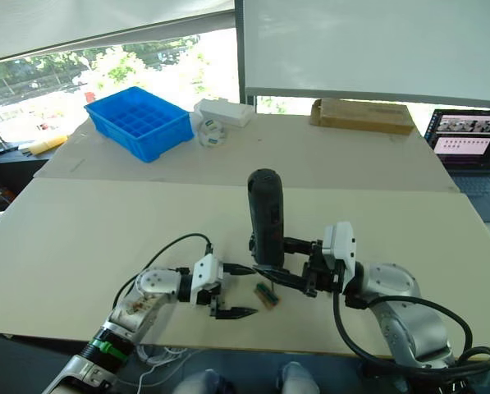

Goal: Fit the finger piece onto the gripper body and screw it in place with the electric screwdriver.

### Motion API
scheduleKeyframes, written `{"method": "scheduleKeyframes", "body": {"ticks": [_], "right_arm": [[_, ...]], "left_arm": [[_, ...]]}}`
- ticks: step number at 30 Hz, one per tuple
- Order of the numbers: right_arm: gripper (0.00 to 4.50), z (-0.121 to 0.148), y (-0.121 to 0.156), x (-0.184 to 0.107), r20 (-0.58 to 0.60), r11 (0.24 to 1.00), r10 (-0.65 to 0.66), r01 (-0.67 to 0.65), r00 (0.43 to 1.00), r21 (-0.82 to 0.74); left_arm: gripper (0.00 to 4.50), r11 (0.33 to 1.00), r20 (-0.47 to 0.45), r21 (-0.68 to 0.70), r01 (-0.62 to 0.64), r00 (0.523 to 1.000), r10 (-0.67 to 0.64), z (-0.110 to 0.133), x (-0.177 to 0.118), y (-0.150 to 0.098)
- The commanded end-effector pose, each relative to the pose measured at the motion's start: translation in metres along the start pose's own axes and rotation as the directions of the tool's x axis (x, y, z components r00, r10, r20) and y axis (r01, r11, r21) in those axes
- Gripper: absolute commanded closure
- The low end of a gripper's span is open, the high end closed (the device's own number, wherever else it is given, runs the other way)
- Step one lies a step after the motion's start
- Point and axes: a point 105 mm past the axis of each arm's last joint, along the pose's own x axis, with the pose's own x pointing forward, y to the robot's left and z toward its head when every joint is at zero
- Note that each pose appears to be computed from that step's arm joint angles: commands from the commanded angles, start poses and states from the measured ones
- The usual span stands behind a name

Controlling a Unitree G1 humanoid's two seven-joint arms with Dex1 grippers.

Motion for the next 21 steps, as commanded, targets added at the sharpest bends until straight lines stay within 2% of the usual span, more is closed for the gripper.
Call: {"method": "scheduleKeyframes", "body": {"ticks": [1, 21], "right_arm": [[2.59, 0.0226, 0.0006, 0.0030, 0.075, 0.998, 0.017, -0.012, 0.997, -0.067], [2.59, 0.0147, 0.0026, 0.0059, 0.060, 0.998, 0.025, -0.021, 0.998, -0.057]], "left_arm": [[0.02, 0.999, -0.029, -0.044, 0.022, 0.999, -0.023, -0.0098, 0.0042, -0.0069], [0.02, 0.999, -0.033, -0.049, 0.021, 0.999, -0.023, -0.0156, 0.0043, -0.0063]]}}
